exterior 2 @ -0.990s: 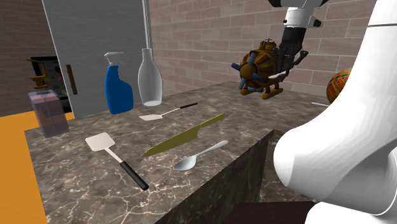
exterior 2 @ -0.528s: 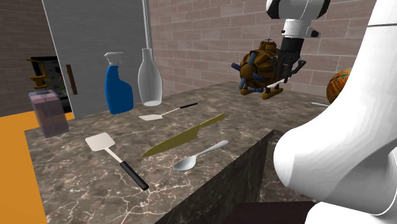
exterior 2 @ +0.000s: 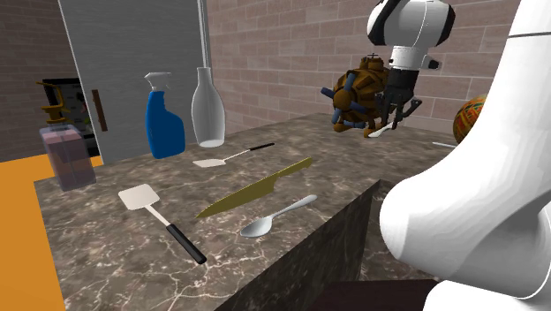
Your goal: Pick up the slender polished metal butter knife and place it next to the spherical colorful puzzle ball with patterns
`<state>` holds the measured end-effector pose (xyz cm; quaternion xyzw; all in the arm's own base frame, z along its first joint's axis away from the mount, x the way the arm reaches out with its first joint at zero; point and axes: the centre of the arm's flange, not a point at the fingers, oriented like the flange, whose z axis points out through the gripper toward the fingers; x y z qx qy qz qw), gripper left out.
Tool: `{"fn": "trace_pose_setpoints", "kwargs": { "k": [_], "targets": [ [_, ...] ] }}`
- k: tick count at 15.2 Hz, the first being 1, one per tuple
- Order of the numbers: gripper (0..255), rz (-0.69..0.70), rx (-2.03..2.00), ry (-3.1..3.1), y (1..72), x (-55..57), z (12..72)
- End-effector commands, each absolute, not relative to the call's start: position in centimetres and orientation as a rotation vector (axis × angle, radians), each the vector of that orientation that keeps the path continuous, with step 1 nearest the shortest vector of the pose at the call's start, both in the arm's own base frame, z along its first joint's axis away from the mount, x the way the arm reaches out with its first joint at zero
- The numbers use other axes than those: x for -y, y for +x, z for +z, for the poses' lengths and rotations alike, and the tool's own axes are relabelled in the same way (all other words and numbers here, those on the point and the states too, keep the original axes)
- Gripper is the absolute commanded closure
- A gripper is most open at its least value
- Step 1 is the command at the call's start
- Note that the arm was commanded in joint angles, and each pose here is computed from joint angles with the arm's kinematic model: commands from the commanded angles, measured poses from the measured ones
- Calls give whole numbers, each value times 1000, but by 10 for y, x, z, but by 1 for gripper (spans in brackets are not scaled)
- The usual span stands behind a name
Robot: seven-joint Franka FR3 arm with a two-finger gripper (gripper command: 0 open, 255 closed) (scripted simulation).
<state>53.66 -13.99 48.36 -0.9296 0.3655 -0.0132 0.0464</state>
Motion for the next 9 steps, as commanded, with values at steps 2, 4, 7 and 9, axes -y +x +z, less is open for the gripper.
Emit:
{"fn": "trace_pose_setpoints", "kwargs": {
  "k": [2, 4, 7, 9],
  "targets": [
    [255, -41, -1115, -2837, 536, 140, 468],
    [255, -41, -1115, -2837, 536, 140, 457],
    [255, -41, -1115, -2837, 536, 140, 441],
    [255, -41, -1115, -2837, 536, 140, 431]
  ]
}}
